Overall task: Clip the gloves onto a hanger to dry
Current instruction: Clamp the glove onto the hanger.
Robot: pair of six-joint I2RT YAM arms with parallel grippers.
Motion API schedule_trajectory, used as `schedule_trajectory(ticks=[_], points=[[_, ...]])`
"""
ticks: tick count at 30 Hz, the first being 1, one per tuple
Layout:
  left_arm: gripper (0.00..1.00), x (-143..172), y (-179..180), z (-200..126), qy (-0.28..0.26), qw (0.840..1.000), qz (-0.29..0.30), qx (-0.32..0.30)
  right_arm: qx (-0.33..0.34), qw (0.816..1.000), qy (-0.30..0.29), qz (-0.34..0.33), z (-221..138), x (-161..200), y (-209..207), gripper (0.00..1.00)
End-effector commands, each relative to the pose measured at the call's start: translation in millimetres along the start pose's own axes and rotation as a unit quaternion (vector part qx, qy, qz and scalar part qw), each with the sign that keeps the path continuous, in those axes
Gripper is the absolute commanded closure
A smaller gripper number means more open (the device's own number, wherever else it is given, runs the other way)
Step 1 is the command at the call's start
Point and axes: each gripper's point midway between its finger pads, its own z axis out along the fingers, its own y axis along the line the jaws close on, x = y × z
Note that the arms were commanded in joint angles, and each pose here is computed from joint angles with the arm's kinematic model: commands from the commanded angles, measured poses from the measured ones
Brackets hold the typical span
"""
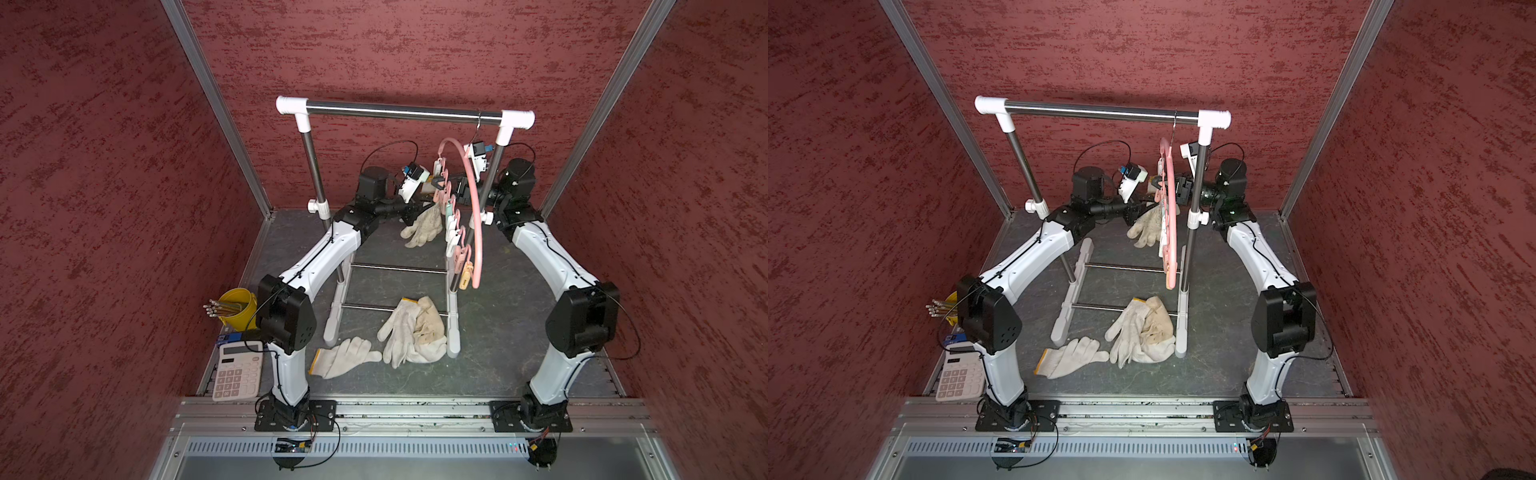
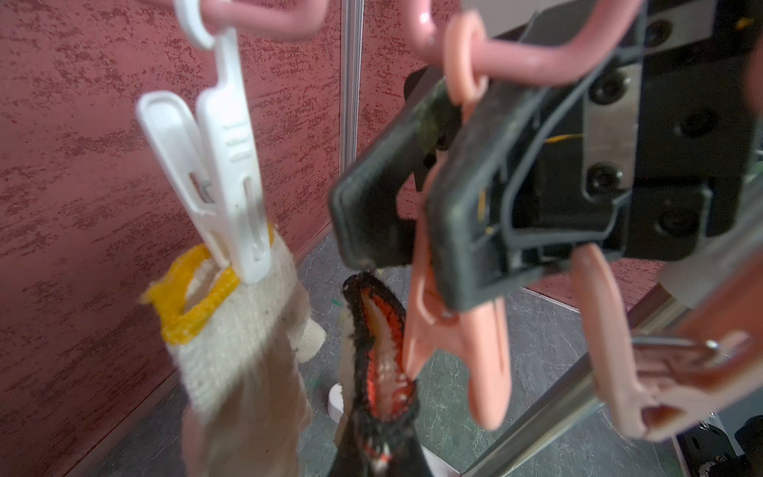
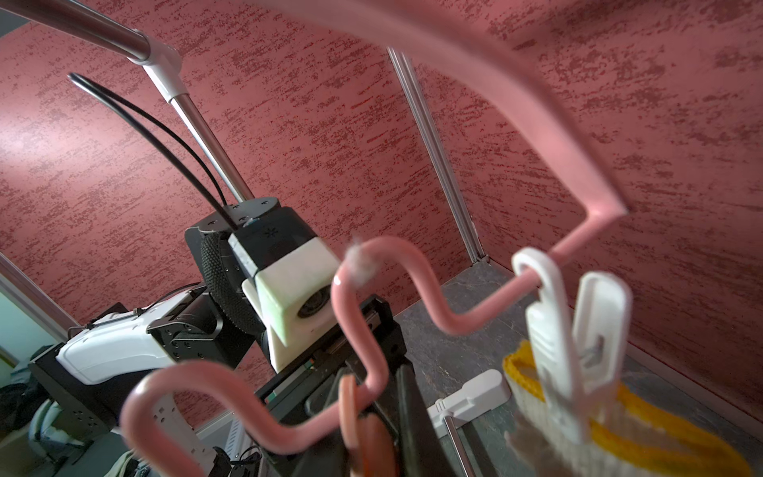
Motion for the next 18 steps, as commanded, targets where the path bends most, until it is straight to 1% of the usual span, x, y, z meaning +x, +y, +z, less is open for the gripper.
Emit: schedule_trajectory(ticks=[1, 18], points=[[1.00, -25, -12, -11, -0.021, 0.999, 0.028, 0.008, -0.014, 1.000, 0.005, -0.006, 7, 3, 12, 1.00], [1.00, -30, -28, -21, -0.024, 0.999, 0.034, 0.027, 0.001, 1.000, -0.010, -0.029, 5, -6, 9, 1.00]])
